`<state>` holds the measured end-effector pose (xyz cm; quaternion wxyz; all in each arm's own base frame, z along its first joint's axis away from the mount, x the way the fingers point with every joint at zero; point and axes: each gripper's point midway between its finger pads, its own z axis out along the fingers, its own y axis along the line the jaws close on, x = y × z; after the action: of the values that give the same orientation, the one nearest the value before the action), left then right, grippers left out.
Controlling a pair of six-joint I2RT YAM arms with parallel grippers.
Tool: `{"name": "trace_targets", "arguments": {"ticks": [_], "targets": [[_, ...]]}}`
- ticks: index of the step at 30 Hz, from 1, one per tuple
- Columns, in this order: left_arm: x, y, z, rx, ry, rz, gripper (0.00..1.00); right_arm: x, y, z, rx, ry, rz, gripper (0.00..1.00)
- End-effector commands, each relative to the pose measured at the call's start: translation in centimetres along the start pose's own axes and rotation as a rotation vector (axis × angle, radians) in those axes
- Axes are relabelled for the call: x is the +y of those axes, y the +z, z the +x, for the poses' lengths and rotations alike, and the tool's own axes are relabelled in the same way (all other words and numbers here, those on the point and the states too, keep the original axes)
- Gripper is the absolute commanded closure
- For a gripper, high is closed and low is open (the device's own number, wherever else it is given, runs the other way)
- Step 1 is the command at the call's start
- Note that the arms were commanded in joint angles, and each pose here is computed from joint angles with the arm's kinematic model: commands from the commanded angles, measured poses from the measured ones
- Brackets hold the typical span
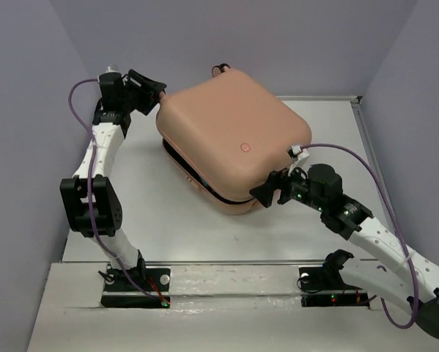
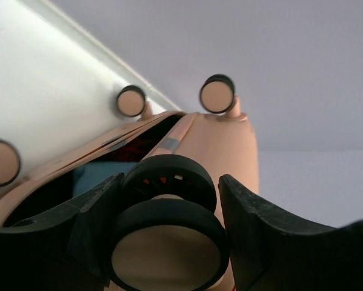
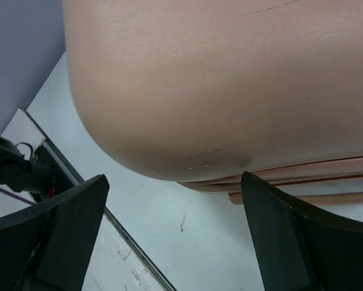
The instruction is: Pack the luggage
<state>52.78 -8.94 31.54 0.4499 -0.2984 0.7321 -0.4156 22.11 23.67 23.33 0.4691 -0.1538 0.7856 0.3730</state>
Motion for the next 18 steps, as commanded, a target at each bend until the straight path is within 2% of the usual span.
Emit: {"name": "trace_targets", "arguments": {"ticks": [1,2,3,4,5,7,8,10,14,18], "targets": [[-4.8,-5.8,-0.6,-0.055,0.124,0.159,0.94,-1.6,-1.9,0.4,-0.04,0.028,0.101,0.09],[-2.9,-6.0,0.3,-0.037,0.119,0.13,0.94,-2.4,-2.2,0.6,-0.046,0.04,0.142,0.19],[-1.9,-6.0,0.8,-0.027,0.115,0.113,0.94,-3.0,-2.5,1.1,-0.04,0.05,0.172,0.25],[-0.4,-6.2,1.6,-0.013,0.111,0.096,0.94,-4.0,-3.0,0.7,-0.074,0.071,0.236,0.41],[0.3,-6.2,2.0,-0.004,0.105,0.09,0.94,-4.7,-3.3,0.9,-0.082,0.083,0.272,0.51],[1.4,-6.2,2.2,-0.005,0.097,0.084,0.94,-6.2,-3.9,1.7,-0.09,0.116,0.348,0.65],[2.7,-6.0,2.8,0.011,0.084,0.065,0.94,-6.9,-4.5,1.5,-0.129,0.136,0.386,0.76],[3.9,-5.6,3.0,0.016,0.075,0.05,0.94,-8.0,-5.3,1.7,-0.167,0.16,0.443,0.8],[5.0,-4.3,2.5,0.022,0.07,0.032,0.94,-10.0,-6.2,2.4,-0.203,0.172,0.539,0.8],[6.4,-3.1,2.7,0.045,0.065,0.01,0.94,-10.3,-4.3,4.3,-0.1,0.151,0.533,0.79]]}}
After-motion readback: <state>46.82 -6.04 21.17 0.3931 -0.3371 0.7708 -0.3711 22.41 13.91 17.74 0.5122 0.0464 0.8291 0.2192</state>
